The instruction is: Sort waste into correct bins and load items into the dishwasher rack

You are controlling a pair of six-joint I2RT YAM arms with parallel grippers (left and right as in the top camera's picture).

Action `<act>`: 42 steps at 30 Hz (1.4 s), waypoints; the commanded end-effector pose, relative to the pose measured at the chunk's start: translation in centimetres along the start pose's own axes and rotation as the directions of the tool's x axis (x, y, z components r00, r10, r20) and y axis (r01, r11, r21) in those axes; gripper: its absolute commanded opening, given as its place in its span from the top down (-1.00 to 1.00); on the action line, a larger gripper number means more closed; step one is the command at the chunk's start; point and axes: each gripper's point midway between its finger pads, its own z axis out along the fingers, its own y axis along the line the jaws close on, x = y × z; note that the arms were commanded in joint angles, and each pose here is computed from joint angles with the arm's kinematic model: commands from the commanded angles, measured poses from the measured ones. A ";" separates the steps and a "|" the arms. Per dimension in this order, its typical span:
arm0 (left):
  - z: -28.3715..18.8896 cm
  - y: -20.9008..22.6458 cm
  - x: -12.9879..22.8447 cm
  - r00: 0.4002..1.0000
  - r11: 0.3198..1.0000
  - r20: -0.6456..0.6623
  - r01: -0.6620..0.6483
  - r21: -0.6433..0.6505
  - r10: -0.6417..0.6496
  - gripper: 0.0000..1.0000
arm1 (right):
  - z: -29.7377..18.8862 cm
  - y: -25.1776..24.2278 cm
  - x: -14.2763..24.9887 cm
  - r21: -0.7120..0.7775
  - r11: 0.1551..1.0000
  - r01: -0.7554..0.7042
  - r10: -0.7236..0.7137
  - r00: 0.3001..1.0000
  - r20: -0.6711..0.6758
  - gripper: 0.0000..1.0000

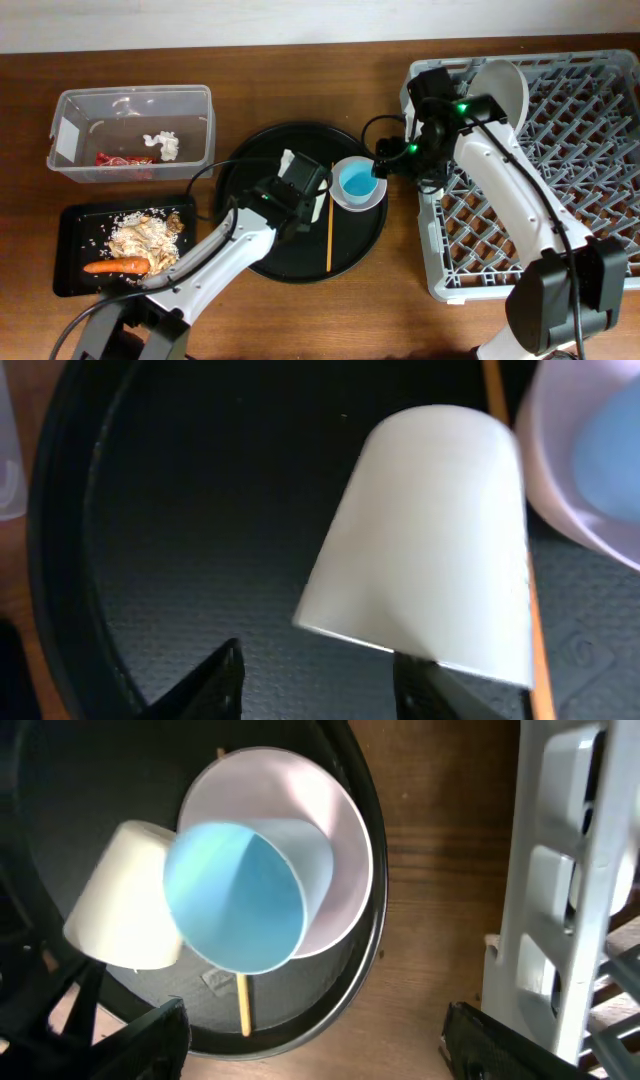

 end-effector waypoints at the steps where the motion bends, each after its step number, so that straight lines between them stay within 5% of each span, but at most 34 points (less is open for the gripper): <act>1: 0.8 2.4 0.7 0.995 0.995 -0.034 0.088 -0.056 -0.090 0.09 | -1.2 0.7 -1.1 -0.009 1.000 0.027 -0.027 0.999 0.038 -0.69; 10: -1.7 -1.1 2.1 0.982 0.969 -0.137 0.156 0.192 -0.131 0.32 | -1.2 0.7 -0.8 -0.006 1.000 0.024 -0.024 0.999 0.028 -0.69; 11: -3.0 -0.9 1.4 0.984 0.964 -0.103 0.166 0.206 -0.148 0.25 | -1.2 0.7 -0.8 -0.006 1.000 0.024 -0.024 0.999 0.028 -0.70; 13: -5.4 -0.7 0.2 0.982 0.951 -0.039 0.186 0.248 -0.182 -0.24 | -1.2 0.7 -0.8 -0.006 1.000 0.024 -0.024 0.999 0.028 -0.71; 15: -7.2 -2.2 0.2 0.979 0.912 -0.054 0.203 0.356 -0.196 -0.25 | -1.2 0.7 -0.8 -0.011 1.000 0.024 -0.023 0.999 0.026 -0.70; 18: -6.0 -2.7 1.1 0.947 0.885 -0.143 0.321 0.338 -0.289 -0.26 | -1.2 1.6 -0.5 -0.058 0.998 0.027 -0.026 1.000 0.013 -0.71; 21: -3.9 -4.9 2.8 0.903 0.840 -0.297 0.407 0.358 -0.311 -0.02 | -1.1 2.1 -0.2 -0.064 0.997 0.040 -0.040 0.999 0.006 -0.71; 24: -2.1 -5.1 3.7 0.839 0.811 -0.376 0.510 0.288 -0.394 -0.02 | -1.1 2.3 -0.1 -0.065 0.997 0.044 -0.044 0.999 0.004 -0.71; 28: -1.0 -5.8 2.1 0.841 0.780 -0.352 0.524 0.341 -0.411 0.05 | -1.1 2.3 -0.1 -0.064 0.997 0.043 -0.043 0.999 0.002 -0.71; 31: 0.0 -5.5 1.7 0.817 0.760 -0.357 0.563 0.326 -0.452 0.33 | -1.1 2.2 0.1 -0.062 0.997 0.041 -0.041 0.999 -0.005 -0.71; 40: 2.6 -3.2 0.8 0.806 0.769 -0.293 0.585 0.257 -0.514 0.38 | -1.1 2.1 0.2 -0.060 0.997 0.040 -0.040 0.999 -0.009 -0.71; 42: 2.7 -2.9 0.6 0.807 0.774 -0.278 0.583 0.245 -0.521 0.60 | -1.1 2.1 0.2 -0.060 0.997 0.040 -0.040 0.999 -0.009 -0.71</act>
